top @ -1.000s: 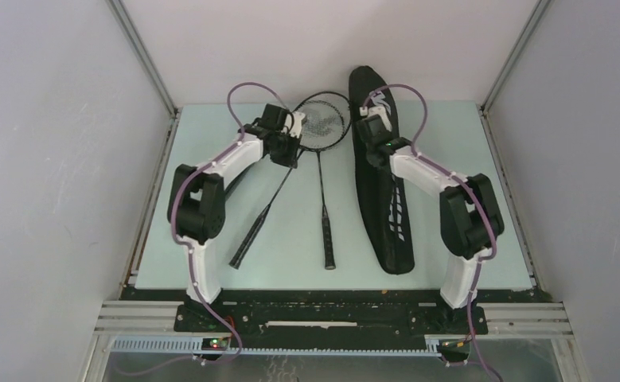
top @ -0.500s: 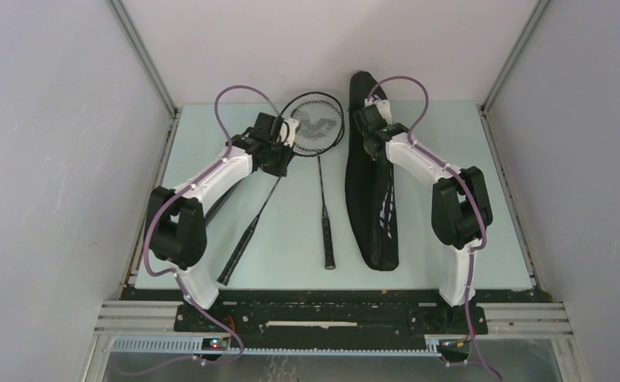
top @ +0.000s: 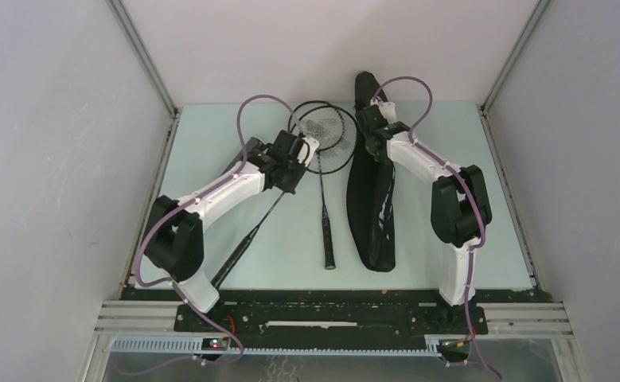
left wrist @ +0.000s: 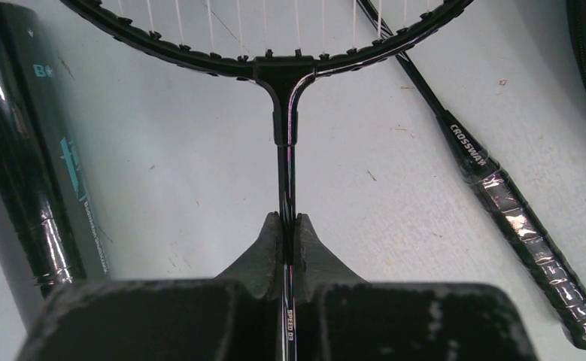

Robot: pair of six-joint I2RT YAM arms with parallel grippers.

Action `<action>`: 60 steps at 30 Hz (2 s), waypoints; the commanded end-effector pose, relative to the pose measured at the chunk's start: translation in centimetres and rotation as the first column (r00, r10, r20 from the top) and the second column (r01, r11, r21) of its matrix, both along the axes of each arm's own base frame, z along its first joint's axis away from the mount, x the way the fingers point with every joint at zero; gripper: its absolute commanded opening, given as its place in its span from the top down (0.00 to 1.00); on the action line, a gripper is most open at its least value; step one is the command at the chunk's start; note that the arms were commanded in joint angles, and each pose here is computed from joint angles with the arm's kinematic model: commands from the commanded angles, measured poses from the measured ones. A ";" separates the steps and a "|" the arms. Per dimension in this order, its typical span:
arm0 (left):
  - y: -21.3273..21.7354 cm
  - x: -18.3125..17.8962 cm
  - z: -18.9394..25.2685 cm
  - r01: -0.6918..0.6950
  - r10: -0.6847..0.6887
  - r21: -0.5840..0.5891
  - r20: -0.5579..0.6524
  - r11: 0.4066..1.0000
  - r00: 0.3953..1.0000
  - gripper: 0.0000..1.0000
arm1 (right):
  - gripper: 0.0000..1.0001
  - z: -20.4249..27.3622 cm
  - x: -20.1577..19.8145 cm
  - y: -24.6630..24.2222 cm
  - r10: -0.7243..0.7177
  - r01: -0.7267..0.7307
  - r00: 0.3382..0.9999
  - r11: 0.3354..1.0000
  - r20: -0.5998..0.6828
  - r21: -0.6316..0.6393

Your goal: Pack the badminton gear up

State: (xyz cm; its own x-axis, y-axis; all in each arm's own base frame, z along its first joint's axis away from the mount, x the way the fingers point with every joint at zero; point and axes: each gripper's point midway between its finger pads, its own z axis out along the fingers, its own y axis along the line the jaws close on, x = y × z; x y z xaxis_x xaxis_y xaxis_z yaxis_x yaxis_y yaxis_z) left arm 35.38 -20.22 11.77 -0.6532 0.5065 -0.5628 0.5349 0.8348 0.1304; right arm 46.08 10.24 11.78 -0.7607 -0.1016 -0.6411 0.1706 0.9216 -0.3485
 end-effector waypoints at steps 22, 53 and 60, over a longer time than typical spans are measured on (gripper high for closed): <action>-0.9 -2.2 2.6 0.130 -0.167 0.181 0.201 0.975 0.965 1.00 | 1.00 2.4 1.2 1.2 -0.048 0.050 0.995 0.999 0.090 -0.016; -13.4 0.9 0.6 0.162 -0.157 -0.191 0.043 0.968 0.987 1.00 | 1.00 -0.6 -0.4 4.5 -0.008 0.007 1.000 0.990 0.010 0.144; -16.4 0.6 0.7 0.202 -0.198 -0.342 0.048 0.918 0.979 1.00 | 1.00 -1.7 -1.0 4.4 0.030 -0.017 0.999 0.962 -0.042 0.272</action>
State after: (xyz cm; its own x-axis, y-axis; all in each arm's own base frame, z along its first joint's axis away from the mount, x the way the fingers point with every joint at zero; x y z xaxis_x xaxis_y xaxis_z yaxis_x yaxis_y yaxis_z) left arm 35.23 -32.35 9.70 -0.5964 0.5130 -0.6173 0.6573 0.7536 -0.0087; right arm 45.17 13.68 9.78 -0.7904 -0.0238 -0.6121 0.1455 0.9634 -0.2253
